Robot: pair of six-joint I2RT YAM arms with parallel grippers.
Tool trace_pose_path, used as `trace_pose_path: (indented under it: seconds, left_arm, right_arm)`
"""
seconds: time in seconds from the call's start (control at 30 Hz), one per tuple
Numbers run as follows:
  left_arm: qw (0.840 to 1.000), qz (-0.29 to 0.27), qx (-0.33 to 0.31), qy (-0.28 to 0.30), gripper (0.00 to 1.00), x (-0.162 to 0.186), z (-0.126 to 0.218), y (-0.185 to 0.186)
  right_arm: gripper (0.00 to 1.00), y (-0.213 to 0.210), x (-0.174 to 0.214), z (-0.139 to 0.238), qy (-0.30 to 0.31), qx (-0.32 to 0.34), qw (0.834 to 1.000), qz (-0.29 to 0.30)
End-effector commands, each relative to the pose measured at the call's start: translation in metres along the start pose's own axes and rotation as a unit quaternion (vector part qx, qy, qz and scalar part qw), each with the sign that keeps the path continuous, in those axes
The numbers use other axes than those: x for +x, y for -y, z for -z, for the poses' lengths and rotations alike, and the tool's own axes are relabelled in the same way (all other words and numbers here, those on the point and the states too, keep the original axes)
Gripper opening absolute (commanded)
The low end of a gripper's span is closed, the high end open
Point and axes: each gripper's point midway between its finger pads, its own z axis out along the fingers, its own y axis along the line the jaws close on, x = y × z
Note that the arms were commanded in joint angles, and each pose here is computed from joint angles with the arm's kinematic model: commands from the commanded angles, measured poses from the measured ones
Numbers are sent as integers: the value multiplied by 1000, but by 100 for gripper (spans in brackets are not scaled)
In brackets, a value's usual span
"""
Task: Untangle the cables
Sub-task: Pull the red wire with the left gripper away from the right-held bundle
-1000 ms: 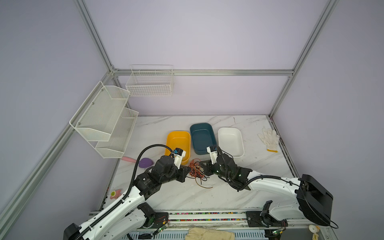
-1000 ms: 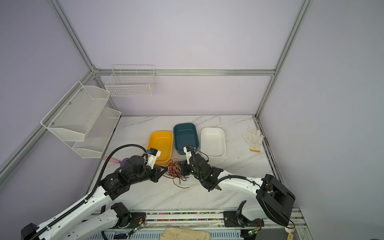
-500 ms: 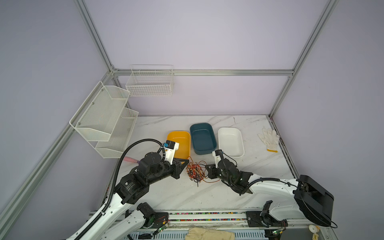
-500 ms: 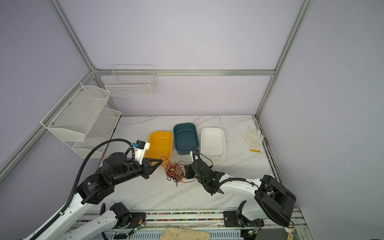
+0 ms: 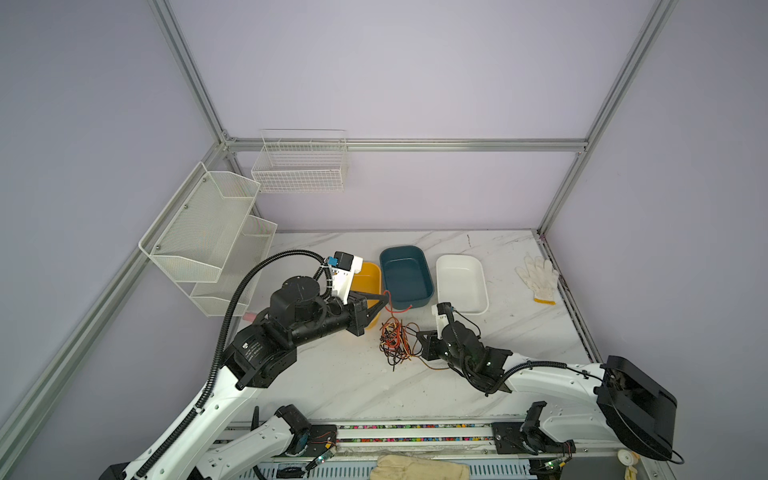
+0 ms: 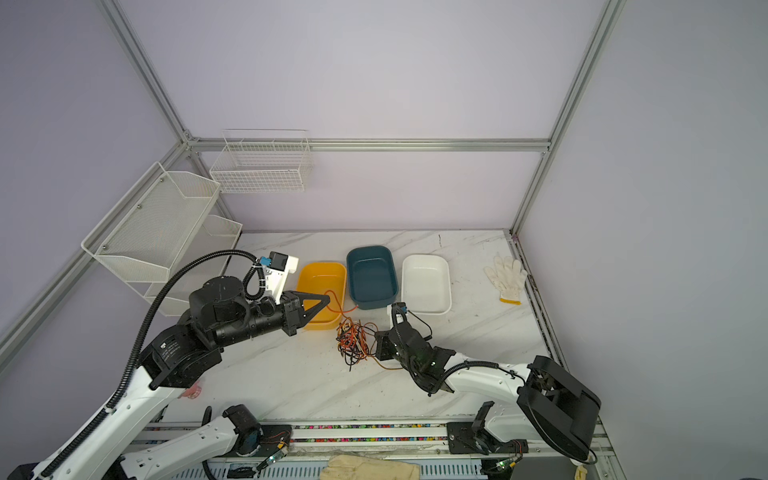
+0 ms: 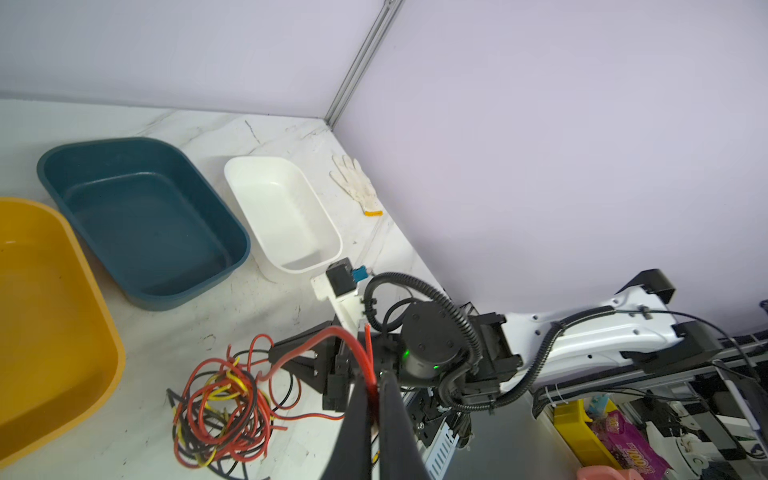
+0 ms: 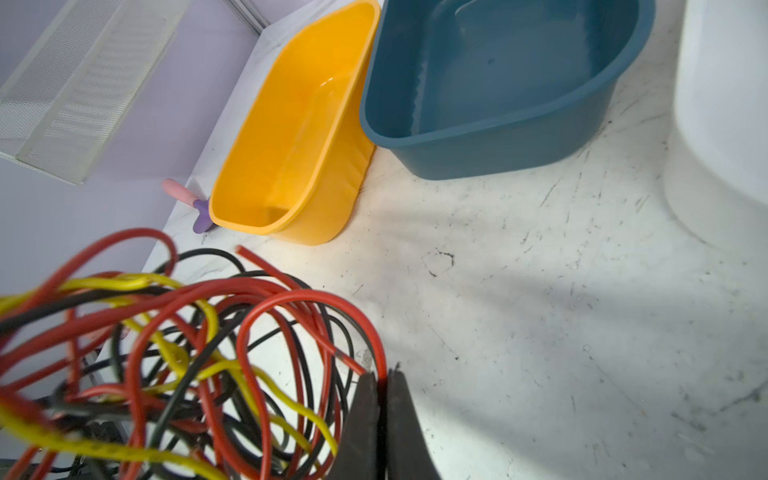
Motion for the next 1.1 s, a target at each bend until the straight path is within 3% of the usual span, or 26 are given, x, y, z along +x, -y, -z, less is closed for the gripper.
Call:
trace_pose_path:
  seconds: [0.0,0.3,0.47,0.7,0.87,1.07]
  left_arm:
    - [992,-38,86,84,0,-61,39,64]
    - [982,-52,120,138,0,-90,64,91]
    - [985,-41,114,125,0,-81,53,81]
    - [995,-55,3,84,0,-50,31,26]
    - [990,-75,-91,82,0,-45,39,-7]
    - [987,-81,-124,67,0,-36,42,-21]
  right_arm:
    - [0,16,7,-4,-1,25,1000,-6]
    - [0,35,25,-13,-20,52,998,1]
    - [0,33,23,-8,-17,42,999,-1]
    - [0,39,0,16,18,61,998,-11]
    - [0,66,10,20,-1,107,994,-32]
    - [0,89,22,23,-28,132,988,-73]
